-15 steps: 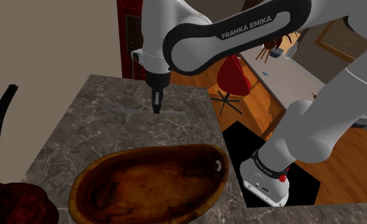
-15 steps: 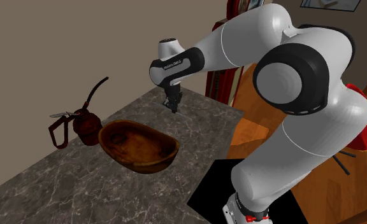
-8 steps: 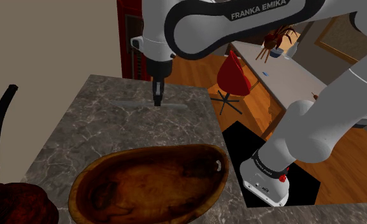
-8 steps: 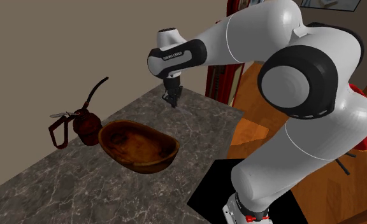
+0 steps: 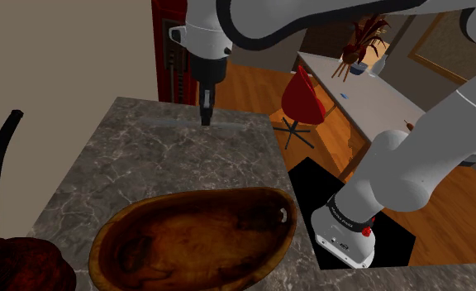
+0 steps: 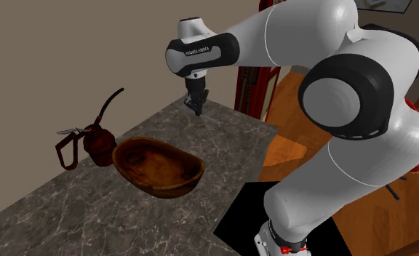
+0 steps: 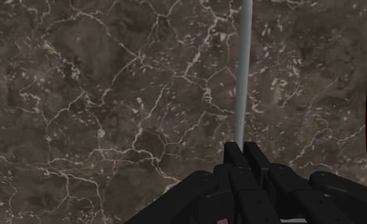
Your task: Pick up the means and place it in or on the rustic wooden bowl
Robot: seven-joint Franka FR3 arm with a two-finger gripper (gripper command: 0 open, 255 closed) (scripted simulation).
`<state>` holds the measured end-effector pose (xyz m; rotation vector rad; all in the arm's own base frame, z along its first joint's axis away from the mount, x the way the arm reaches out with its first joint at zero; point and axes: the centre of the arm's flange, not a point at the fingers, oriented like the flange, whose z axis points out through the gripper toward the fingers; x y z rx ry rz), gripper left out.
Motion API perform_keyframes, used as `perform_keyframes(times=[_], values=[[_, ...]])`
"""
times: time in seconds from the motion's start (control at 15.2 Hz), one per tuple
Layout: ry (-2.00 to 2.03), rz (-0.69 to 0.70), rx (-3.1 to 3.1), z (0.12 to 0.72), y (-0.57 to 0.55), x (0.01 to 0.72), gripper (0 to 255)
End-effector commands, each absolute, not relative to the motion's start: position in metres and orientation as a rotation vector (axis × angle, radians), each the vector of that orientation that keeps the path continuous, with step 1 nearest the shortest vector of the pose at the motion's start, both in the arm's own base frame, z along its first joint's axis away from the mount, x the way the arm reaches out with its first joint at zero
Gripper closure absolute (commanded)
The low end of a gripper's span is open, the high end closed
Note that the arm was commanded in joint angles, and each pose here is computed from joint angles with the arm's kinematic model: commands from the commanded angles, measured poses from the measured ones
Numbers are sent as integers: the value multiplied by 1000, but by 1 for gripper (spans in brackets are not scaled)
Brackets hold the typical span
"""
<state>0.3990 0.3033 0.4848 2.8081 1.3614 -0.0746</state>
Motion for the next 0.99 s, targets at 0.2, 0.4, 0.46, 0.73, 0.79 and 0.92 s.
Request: perform_keyframes(times=[0.2,0.4,0.46,0.73,0.79,0.92], values=[[1361,-75,2808,512,304,399,255],[1361,-75,2808,528,304,399,255],[1361,-75,2808,533,304,399,255],[1361,-75,2808,554,304,399,255],[1361,-75,2808,559,304,399,255],[1361,-75,2808,570,304,399,255]])
